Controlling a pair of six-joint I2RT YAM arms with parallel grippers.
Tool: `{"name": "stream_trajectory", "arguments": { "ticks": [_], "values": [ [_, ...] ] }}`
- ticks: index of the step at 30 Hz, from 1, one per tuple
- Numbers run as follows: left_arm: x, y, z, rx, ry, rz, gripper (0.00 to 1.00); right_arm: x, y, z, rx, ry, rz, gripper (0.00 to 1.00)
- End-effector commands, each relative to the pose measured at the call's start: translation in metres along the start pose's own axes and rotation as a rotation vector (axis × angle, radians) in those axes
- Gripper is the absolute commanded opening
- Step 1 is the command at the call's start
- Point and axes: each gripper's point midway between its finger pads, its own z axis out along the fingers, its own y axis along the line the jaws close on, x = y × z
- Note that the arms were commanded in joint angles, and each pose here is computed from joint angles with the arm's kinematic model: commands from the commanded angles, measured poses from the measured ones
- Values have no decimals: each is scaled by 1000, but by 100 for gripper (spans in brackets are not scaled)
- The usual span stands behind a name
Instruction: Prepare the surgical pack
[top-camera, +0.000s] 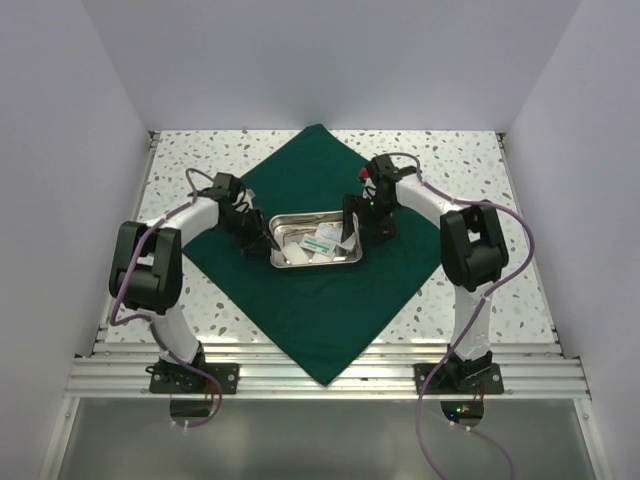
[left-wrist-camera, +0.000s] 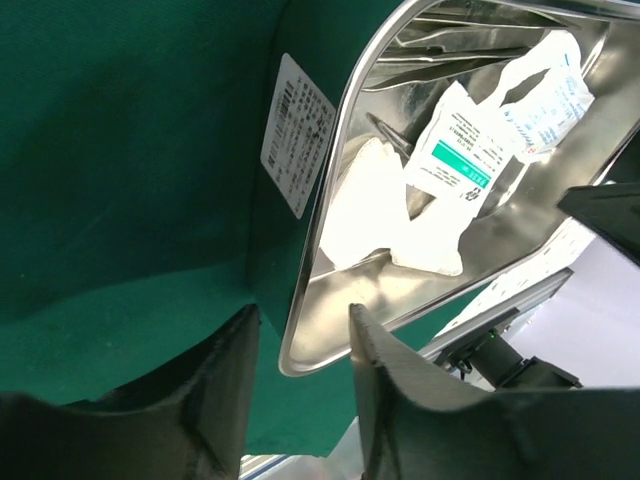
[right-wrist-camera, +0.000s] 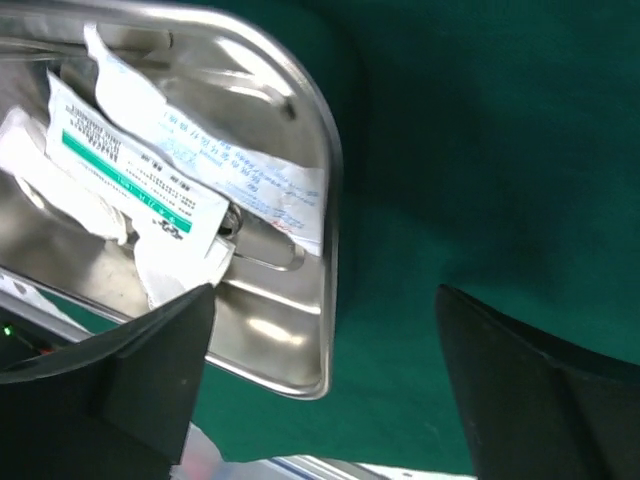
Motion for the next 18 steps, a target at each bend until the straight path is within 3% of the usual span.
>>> {"name": "stream_trajectory", "arguments": {
  "ticks": [1, 6, 11, 15, 18],
  "values": [
    [-10, -12, -23, -2, -71, 57, 47, -29, -8, -43, 84, -122, -59, 99],
    [-9, -1, -45, -74, -124, 68, 55, -29, -23, -86, 227, -201, -88, 99],
    [-4, 7, -70, -138, -210, 94, 57, 7, -5, -105, 49, -167, -50, 99],
    [1, 7, -105, -178, -319, 92, 54, 29, 12, -129, 5, -209, -157, 97],
    [1, 6, -129, -193, -411, 78, 53, 61, 32, -132, -22, -160, -257, 89]
  ]
}}
